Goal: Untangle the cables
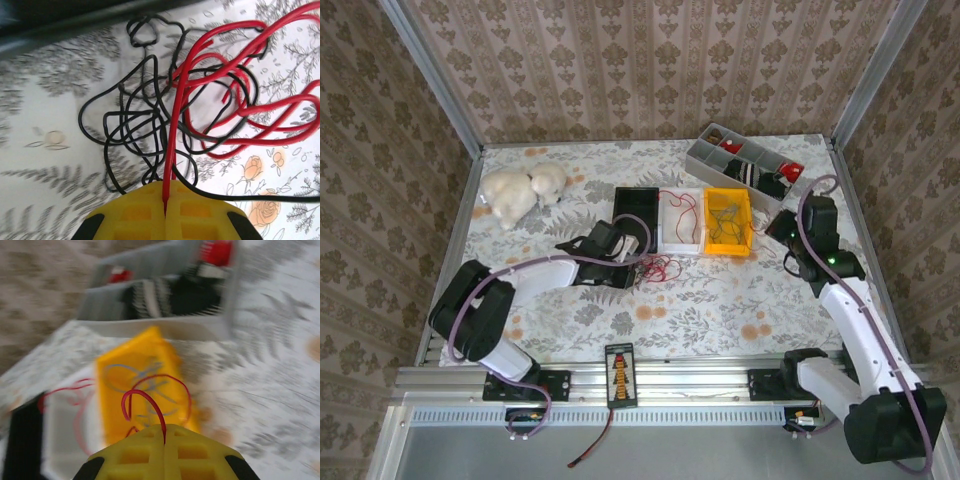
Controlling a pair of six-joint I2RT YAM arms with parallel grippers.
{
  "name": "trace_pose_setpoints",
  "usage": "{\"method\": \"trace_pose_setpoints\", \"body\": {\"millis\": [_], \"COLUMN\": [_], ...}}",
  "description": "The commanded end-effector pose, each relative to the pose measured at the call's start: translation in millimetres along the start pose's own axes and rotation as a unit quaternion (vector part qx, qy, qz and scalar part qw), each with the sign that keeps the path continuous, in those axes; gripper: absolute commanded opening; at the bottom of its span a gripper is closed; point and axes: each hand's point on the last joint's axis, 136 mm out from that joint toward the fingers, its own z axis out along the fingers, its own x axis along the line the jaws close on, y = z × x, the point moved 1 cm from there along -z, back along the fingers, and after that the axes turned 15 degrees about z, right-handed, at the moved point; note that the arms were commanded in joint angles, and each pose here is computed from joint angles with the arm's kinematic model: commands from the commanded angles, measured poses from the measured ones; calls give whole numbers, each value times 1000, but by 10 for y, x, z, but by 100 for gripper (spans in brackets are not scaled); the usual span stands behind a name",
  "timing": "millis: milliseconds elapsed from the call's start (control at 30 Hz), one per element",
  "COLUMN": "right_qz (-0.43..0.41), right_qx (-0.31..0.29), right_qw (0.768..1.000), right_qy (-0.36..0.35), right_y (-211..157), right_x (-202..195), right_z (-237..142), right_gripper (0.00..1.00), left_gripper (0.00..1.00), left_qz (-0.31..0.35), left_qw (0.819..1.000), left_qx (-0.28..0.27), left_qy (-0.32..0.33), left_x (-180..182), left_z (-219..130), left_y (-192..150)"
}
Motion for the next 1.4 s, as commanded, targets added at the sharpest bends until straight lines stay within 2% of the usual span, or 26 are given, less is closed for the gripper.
{"method": "trace_pose_setpoints", "body": {"millis": [0, 100, 200, 400, 567, 700, 933, 1167, 1300, 1367], "right_qz": [-59, -76, -79, -95, -120, -134, -181, -203, -210, -209], "right_qx": [-29, -29, -10, 40, 87, 117, 119, 141, 151, 146], "right_qw": [991, 986, 985, 986, 988, 984, 970, 960, 958, 961], "right_qy": [116, 143, 154, 132, 53, -3, -106, -133, -121, -109], "right_y": [197, 213, 144, -205, -641, -928, -1118, -1321, -1405, -1352], "right_x": [763, 1102, 1334, 1524, 1305, 1097, 832, 732, 797, 874], "right_z": [-271, -288, -130, 510, 1164, 1478, 1650, 1738, 1723, 1671], "right_gripper": [0, 0, 0, 0, 0, 0, 0, 3, 10, 29], "left_gripper": [0, 0, 0, 0, 0, 0, 0, 0, 0, 0], "left_qz": [10, -1, -13, -49, -71, -75, -77, -80, -82, -84], "left_qw": [1000, 1000, 999, 997, 995, 995, 995, 995, 995, 995], "left_qx": [-9, -1, -10, -47, -68, -67, -52, -49, -49, -49], "left_qy": [-18, 14, 32, 28, 22, 21, 17, 20, 23, 24], "left_x": [-67, 35, 111, 202, 245, 252, 262, 280, 295, 302], "left_z": [36, 45, 4, -91, -141, -115, -40, -25, -39, -44], "left_y": [122, 141, 198, 342, 444, 459, 449, 443, 432, 430]}}
